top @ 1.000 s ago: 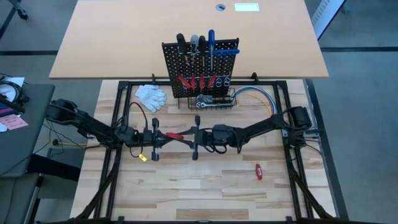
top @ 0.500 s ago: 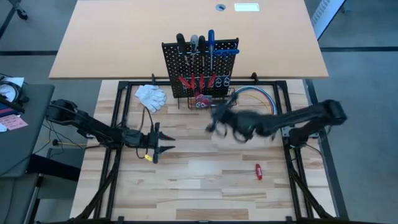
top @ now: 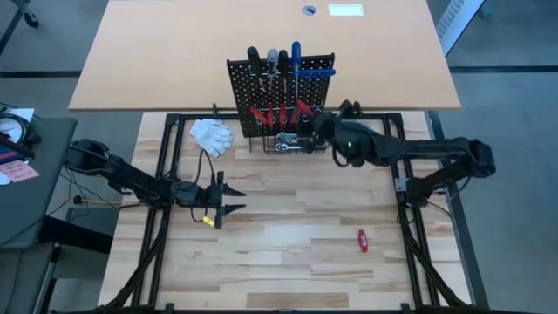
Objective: Hang tools onto peg board
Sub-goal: Hang the red allen wrench on the pegboard
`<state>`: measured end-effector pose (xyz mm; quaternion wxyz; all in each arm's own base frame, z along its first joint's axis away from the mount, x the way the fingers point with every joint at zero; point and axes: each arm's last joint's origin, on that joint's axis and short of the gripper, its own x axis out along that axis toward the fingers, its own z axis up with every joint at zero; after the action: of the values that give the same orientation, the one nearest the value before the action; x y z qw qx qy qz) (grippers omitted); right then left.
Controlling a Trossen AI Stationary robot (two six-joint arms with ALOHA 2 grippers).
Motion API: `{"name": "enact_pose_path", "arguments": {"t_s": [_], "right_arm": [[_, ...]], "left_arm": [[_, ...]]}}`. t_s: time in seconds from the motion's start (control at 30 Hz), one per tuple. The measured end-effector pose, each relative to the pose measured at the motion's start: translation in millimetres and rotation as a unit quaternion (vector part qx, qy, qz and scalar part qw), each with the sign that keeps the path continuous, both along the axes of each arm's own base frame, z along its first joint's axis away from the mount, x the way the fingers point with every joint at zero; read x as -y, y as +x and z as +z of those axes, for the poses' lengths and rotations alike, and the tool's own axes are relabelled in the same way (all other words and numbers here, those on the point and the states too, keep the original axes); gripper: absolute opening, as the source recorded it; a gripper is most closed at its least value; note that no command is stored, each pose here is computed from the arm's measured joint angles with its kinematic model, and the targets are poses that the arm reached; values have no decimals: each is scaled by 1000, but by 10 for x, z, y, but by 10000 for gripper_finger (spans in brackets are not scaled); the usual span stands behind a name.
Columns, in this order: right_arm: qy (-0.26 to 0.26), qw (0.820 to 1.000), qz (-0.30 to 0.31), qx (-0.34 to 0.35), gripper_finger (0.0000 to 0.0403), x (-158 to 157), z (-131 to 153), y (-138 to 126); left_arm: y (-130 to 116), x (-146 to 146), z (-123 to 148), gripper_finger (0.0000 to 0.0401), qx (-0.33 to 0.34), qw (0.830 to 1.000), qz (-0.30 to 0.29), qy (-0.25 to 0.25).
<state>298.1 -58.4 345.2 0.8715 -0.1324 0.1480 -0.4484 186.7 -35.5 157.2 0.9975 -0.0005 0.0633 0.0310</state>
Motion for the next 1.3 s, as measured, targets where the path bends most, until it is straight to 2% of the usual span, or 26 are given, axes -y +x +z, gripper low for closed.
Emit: {"name": "enact_pose_path", "arguments": {"t_s": [0.43,0.7,0.9,1.07,1.2,1.3], "right_arm": [[87,996,1,16,40,324,-118,-88],[158,987,12,29,43,543,-192,-170],[178,984,8,26,110,579,-224,-197],[157,987,20,-2,169,562,-207,-211],[149,988,48,-14,195,390,-123,-266],[165,981,85,-57,199,108,-120,-337]], "left_arm": [[0,0,3,160,2,1000,0,-1],[0,0,3,160,1,1000,1,-1],[0,0,3,160,1,1000,1,-1],[0,0,2,160,1,1000,1,-2],[0,1,1,160,1,1000,0,-2],[-2,10,-4,160,-2,1000,-2,0]]}}
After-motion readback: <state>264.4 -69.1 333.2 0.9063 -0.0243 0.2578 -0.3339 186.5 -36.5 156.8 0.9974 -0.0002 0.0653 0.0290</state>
